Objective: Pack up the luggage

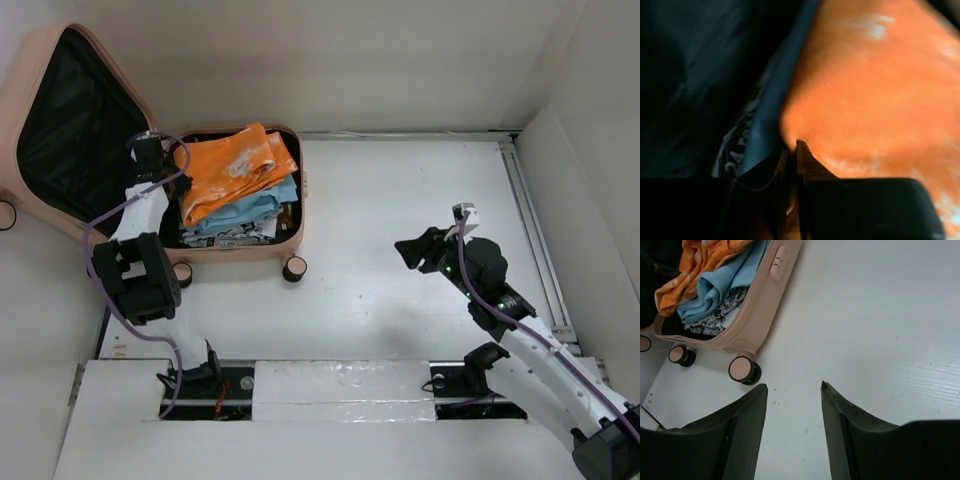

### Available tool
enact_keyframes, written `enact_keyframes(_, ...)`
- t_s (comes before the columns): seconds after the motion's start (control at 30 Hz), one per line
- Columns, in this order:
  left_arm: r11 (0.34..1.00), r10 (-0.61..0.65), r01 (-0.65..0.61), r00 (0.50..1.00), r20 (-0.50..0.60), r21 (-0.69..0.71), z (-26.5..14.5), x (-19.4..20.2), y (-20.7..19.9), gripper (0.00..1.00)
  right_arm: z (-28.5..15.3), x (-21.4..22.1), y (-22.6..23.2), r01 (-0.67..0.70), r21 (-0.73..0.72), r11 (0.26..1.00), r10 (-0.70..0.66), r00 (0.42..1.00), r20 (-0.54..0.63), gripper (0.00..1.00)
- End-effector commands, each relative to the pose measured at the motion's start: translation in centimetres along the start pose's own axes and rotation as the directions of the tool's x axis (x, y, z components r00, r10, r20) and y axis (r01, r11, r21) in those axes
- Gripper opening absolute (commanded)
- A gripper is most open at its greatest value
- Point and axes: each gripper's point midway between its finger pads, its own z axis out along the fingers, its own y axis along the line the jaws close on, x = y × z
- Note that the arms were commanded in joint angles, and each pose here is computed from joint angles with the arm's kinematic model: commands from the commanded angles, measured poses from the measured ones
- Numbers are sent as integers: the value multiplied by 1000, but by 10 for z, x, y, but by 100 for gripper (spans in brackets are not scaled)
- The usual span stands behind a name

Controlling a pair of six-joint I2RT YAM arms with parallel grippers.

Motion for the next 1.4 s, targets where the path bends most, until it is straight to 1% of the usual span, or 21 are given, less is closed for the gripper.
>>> enact_keyframes(0.0, 998, -70, 70, 997, -11, 2, -4, -6, 9, 5, -3, -29, 24, 34, -86, 996, -26, 996, 90, 53)
enact_keyframes(0.07, 997, -70, 70, 998, 7, -30, -8, -11, 14, 22, -4, -26, 28, 36, -103, 994, -27, 996, 81, 53)
enact_keyframes(0.13, 997, -70, 70, 997, 15, -37, -20, -9, 17, 33, -4, -25, 29, 36, -111, 993, -28, 997, 77, 55)
enact_keyframes(0.2, 997, -68, 71, 991, 112, -23, -51, -30, 12, 45, -4, -23, 30, 37, -124, 992, -29, 997, 72, 59)
enact_keyframes(0.27, 996, -69, 79, 979, 193, -43, -75, -42, 11, 47, -4, -22, 32, 38, -132, 991, -29, 997, 67, 60)
enact_keyframes(0.3, 998, -52, 59, 965, 256, -19, -108, -52, -2, 48, -4, -23, 35, 41, -148, 988, -30, 997, 72, 61)
enact_keyframes(0.37, 999, -31, 39, 950, 312, -20, -139, -54, -6, 48, -4, -19, 38, 43, -166, 985, -32, 997, 65, 61)
enact_keyframes(0.43, 998, -51, 55, 904, 424, 1, -190, -66, -4, 48, -4, -17, 43, 45, -187, 981, -35, 998, 57, 61)
enact_keyframes(0.5, 995, -50, 84, 885, 463, -54, -209, -57, 18, 48, -5, -16, 51, 60, -224, 973, -49, 997, 54, 44)
enact_keyframes(0.53, 984, -54, 139, 835, 548, -114, -236, -63, 39, 48, -6, -11, 56, 63, -253, 966, -53, 998, 44, 33)
enact_keyframes(0.6, 955, -29, 193, 814, 580, -224, -251, -54, 70, 48, -6, -4, 62, 73, -283, 956, -70, 997, 20, 5)
enact_keyframes(0.63, 928, -13, 242, 782, 624, -284, -264, -56, 87, 50, -9, 0, 67, 82, -313, 946, -84, 996, 8, 2)
enact_keyframes(0.7, 906, -12, 295, 734, 679, -303, -286, -59, 99, 53, -10, 0, 73, 86, -337, 938, -88, 996, 11, 4)
enact_keyframes(0.77, 845, 3, 382, 697, 717, -374, -296, -62, 121, 68, -12, 4, 78, 95, -365, 926, -102, 995, 0, 12)
enact_keyframes(0.8, 828, 12, 397, 693, 721, -395, -298, -66, 126, 68, -12, 4, 78, 95, -365, 926, -102, 995, 0, 21)
enact_keyframes(0.87, 815, 14, 420, 674, 738, -399, -312, -84, 121, 68, -14, 6, 81, 104, -384, 917, -115, 993, -5, 29)
enact_keyframes(0.9, 796, 23, 425, 690, 723, -432, -304, -91, 120, 68, -14, 6, 81, 104, -384, 917, -115, 993, -5, 32)
enact_keyframes(0.93, 787, 27, 438, 679, 733, -435, -318, -103, 116, 68, -15, 7, 82, 104, -393, 914, -117, 993, -9, 37)
enact_keyframes(1.13, 594, 172, 456, 732, 659, -663, -301, -114, 137, 67, -15, 8, 84, 113, -401, 909, -127, 992, -9, 47)
enact_keyframes(1.23, 544, 211, 459, 735, 644, -702, -300, -115, 141, 67, -13, 9, 82, 111, -390, 914, -126, 992, -14, 47)
enact_keyframes(1.37, 520, 220, 449, 752, 622, -726, -297, -117, 145, 67, -12, 9, 82, 117, -387, 915, -135, 991, -19, 47)
